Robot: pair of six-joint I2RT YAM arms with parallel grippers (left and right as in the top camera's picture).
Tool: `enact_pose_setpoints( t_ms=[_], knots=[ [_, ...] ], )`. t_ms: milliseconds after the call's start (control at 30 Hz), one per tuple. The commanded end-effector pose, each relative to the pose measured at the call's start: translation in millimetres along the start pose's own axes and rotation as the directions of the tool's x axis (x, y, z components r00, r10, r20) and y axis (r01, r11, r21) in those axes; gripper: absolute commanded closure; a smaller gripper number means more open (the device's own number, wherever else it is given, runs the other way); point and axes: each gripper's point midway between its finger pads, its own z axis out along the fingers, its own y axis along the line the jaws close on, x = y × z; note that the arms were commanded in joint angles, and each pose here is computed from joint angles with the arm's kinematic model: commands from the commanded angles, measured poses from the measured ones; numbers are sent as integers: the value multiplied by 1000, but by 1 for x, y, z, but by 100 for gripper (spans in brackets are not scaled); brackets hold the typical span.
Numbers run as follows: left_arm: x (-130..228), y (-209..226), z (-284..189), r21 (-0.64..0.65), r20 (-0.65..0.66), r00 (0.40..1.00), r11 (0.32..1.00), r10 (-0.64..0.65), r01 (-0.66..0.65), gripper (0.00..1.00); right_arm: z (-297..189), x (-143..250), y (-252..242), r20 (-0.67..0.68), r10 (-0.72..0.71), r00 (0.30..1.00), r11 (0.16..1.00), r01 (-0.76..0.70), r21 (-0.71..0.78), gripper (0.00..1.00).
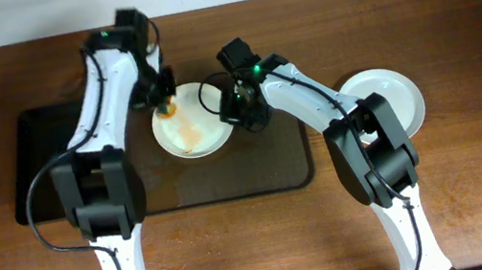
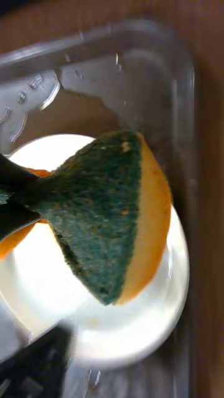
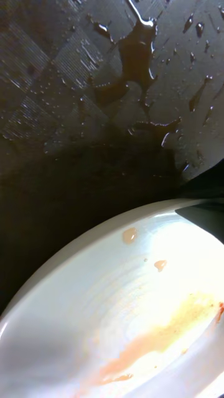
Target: Clean dirty plates on tray and stack at the side
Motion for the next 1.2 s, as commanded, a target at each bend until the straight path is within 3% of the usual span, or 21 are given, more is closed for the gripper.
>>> enact_pose_setpoints(
  t_ms=[0, 67, 133, 233, 267, 367, 467, 600, 700, 900, 967, 1067, 1167],
  knots=[
    [-11, -6, -36, 34, 59, 996, 997, 69, -71, 100, 8, -11, -4, 31, -66, 997, 998, 66, 1, 77],
    [-9, -3, -34, 29, 49, 996, 997, 72, -74, 100, 7, -19, 3, 67, -94, 993, 995, 96, -23, 66],
    [-9, 2, -33, 8, 48, 997, 998, 69, -69, 100, 6, -29, 9, 109, -103, 989, 993, 108, -41, 67],
    [-10, 5, -32, -10, 49, 997, 998, 67, -67, 99, 7, -30, 10, 123, -109, 986, 993, 113, -31, 78],
    [-11, 5, -32, -10, 50, 996, 998, 68, -67, 100, 8, -26, 10, 113, -111, 987, 993, 115, -25, 96],
    [-13, 5, -32, -9, 60, 996, 998, 68, -68, 100, 2, -12, 7, 55, -142, 988, 990, 143, -13, 96],
    [-14, 5, -32, -10, 62, 996, 998, 69, -68, 99, -55, -26, 12, 140, -251, 958, 968, 251, 13, 96],
    [-18, 4, -32, -8, 78, 994, 998, 70, -69, 99, -135, -35, -2, 277, -355, 893, 924, 290, 250, 96],
    [-22, 4, -33, -7, 95, 993, 997, 71, -71, 99, -178, -31, -12, 348, -424, 836, 857, 245, 454, 96],
    [-26, 3, -33, -7, 111, 991, 997, 73, -72, 99, -244, -17, -8, 393, -672, 628, 533, 41, 845, 96],
    [-27, 3, -33, -7, 114, 991, 997, 73, -73, 99, -268, -5, 10, 400, -750, 526, 441, -52, 896, 96],
    [-26, 3, -33, -7, 114, 991, 997, 73, -73, 99, -291, 14, 34, 396, -821, 411, 369, -148, 918, 96],
    [-26, 3, -33, -6, 114, 991, 997, 73, -73, 99, -301, 25, 45, 388, -849, 358, 341, -190, 921, 96]
  ],
)
